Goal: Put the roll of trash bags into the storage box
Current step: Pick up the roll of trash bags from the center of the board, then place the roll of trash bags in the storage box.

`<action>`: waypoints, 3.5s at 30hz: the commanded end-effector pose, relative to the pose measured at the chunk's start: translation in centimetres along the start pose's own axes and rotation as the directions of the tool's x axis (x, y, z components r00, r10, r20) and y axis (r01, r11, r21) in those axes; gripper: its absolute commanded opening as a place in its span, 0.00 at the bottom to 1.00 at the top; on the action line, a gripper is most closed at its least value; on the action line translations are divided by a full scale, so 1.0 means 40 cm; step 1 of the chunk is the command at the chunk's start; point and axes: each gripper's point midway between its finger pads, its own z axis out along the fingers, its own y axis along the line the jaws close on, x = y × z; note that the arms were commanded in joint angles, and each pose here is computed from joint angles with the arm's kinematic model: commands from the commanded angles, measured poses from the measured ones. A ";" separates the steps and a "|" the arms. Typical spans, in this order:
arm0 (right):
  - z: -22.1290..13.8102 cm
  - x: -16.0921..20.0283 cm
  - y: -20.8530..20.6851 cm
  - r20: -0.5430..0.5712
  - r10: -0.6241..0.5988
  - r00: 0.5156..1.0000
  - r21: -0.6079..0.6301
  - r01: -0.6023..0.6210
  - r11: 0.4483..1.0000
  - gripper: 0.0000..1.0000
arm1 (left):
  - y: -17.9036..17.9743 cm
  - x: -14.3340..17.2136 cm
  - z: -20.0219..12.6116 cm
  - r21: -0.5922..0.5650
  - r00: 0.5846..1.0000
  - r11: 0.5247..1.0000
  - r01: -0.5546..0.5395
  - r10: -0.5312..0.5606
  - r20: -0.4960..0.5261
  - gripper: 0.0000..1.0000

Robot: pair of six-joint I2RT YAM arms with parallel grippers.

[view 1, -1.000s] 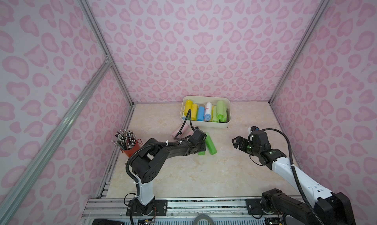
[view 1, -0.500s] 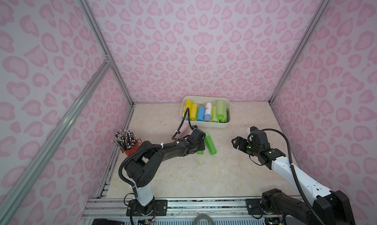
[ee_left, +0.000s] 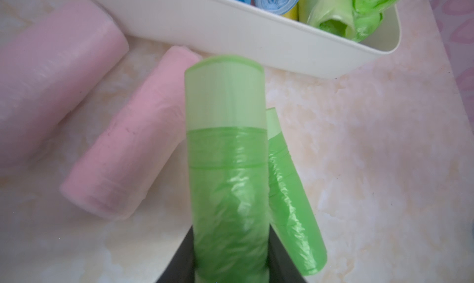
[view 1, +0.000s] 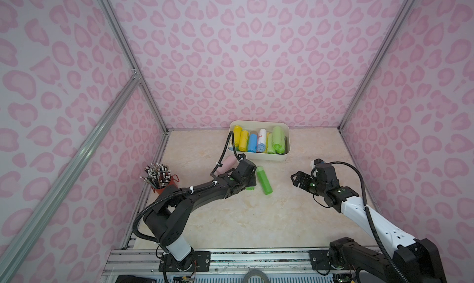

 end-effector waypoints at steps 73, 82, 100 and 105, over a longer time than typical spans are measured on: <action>-0.057 -0.001 0.060 0.012 0.056 0.998 -0.134 -0.054 0.990 0.90 | -0.265 -0.535 0.099 0.157 0.974 0.975 -0.157 0.126 0.190 0.24; -0.063 0.000 0.060 0.013 0.056 0.998 -0.134 -0.054 0.990 0.90 | -0.211 -0.540 0.203 0.127 0.984 0.985 -0.116 0.097 0.147 0.22; -0.062 0.005 0.050 0.005 0.058 0.998 -0.114 -0.057 0.992 0.90 | -0.189 -0.495 0.352 0.229 0.996 0.970 -0.085 0.076 0.049 0.22; -0.056 0.008 0.048 -0.003 0.062 0.998 -0.109 -0.062 0.992 0.90 | -0.191 -0.469 0.375 0.244 0.996 0.966 -0.084 0.081 0.019 0.25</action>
